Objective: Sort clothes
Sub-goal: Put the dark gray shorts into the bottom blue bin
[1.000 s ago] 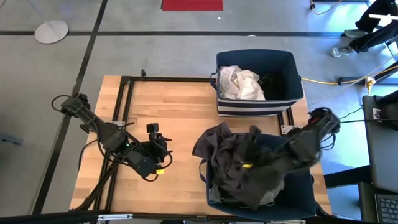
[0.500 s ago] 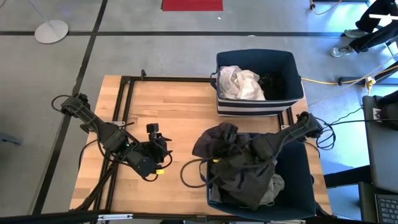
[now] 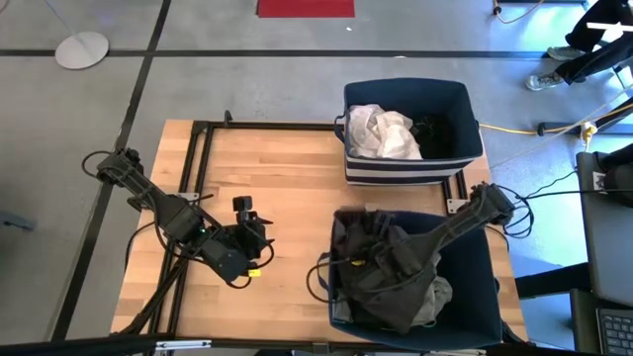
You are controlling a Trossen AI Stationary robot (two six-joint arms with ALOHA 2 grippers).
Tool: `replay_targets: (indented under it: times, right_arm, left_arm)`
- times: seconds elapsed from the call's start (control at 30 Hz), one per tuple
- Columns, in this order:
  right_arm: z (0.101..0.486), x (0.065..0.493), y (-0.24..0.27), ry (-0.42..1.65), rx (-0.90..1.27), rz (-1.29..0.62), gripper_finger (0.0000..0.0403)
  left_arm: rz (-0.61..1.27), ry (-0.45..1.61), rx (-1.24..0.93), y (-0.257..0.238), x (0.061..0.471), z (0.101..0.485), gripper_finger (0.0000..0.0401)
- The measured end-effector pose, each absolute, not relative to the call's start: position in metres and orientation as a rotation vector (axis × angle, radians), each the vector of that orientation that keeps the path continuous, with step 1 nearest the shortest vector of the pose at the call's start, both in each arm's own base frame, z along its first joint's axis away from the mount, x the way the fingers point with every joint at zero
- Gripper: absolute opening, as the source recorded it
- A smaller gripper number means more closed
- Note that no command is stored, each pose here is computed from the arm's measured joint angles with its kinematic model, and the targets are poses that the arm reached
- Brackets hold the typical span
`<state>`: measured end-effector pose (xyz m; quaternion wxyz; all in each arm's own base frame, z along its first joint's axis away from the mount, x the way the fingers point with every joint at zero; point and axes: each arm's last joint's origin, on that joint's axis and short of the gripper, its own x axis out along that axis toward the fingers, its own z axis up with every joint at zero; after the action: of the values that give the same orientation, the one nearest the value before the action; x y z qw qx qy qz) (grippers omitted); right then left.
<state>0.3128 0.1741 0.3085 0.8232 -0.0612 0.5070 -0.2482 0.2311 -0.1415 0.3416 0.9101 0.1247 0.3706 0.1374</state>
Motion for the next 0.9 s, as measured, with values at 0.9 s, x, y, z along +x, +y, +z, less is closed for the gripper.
replay_targets:
  times: [0.9]
  right_arm:
    - [0.304,0.299,0.177,1.014,0.037,-0.326,0.0253]
  left_arm:
    - [0.268,0.755,0.281,-0.141,0.23,0.332,0.0187]
